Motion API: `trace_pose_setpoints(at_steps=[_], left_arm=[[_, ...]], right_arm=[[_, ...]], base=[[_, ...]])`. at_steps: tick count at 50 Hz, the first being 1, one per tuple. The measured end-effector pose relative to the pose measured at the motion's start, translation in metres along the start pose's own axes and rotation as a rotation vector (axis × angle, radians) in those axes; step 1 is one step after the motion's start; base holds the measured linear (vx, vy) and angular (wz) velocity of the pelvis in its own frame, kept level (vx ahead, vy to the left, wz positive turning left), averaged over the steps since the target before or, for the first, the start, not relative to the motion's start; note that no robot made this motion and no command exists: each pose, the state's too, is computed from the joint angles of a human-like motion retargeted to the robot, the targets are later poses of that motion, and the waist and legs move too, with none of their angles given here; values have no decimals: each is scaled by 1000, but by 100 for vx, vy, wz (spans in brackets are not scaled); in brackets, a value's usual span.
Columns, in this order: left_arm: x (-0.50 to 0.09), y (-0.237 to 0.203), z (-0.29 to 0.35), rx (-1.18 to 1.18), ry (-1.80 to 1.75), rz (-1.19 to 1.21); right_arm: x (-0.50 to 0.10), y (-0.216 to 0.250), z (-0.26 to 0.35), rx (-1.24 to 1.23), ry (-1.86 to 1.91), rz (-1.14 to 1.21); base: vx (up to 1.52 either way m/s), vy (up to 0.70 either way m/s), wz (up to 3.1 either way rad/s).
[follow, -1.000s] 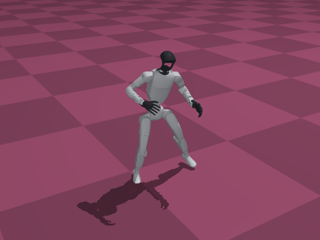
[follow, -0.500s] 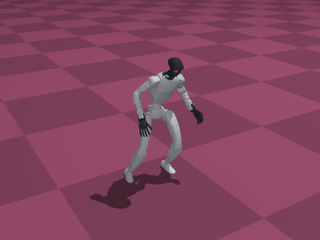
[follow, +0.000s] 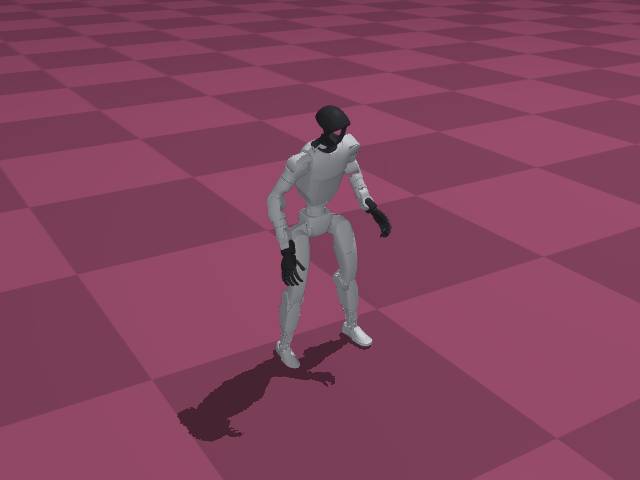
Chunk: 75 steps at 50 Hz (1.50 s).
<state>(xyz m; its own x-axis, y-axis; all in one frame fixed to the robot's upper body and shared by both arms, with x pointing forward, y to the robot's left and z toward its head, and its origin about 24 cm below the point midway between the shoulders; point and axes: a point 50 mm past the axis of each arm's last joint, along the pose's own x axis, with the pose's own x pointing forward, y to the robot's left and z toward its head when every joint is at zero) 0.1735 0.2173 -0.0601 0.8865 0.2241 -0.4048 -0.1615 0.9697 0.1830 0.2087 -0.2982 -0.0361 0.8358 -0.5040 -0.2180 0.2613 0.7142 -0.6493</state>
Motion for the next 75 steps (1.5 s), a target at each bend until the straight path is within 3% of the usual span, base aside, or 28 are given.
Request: trace_pose_setpoints(at_steps=[8,16,24,31,38,43,47,52,59,62,66,68,71,75], left_arm=[[-11,14,-41,42,181,4],[-22,17,-72,42,325,8],[-28,12,-90,96,411,-40],[-23,23,-92,194,428,-82],[-12,41,-84,178,409,19],[-1,59,-65,166,330,96],[7,85,-13,152,103,133],[-3,101,69,113,-254,169],[-14,69,108,-143,-441,166],[-14,37,119,-248,-516,99],[13,-15,129,-354,-492,108],[24,-34,136,-417,-462,145],[21,-52,164,-590,-519,128],[-8,-49,176,-674,-625,-56]], right_arm=[[-5,0,10,149,-48,59],[-23,30,-25,59,102,189],[-43,47,-66,190,363,194],[-45,59,-80,-8,470,227],[-35,73,-51,-75,296,359],[-22,74,9,-29,-16,429],[-29,48,49,41,-255,399],[-56,18,32,70,-256,317],[-67,16,-8,-70,-125,313],[-57,27,-5,-152,-133,291],[-20,49,18,-73,-81,104],[0,45,43,-108,-140,-26],[12,17,121,-269,-556,-166],[-49,-8,208,-326,-1134,-26]], base=[[5,-3,2],[6,4,-15],[6,13,-2],[3,21,-41],[-5,21,-40],[-14,13,-28],[-13,4,-18],[-12,-2,-18],[-21,-1,15],[-21,9,-12],[-9,18,-23],[7,35,-6],[6,53,23],[24,76,1]])
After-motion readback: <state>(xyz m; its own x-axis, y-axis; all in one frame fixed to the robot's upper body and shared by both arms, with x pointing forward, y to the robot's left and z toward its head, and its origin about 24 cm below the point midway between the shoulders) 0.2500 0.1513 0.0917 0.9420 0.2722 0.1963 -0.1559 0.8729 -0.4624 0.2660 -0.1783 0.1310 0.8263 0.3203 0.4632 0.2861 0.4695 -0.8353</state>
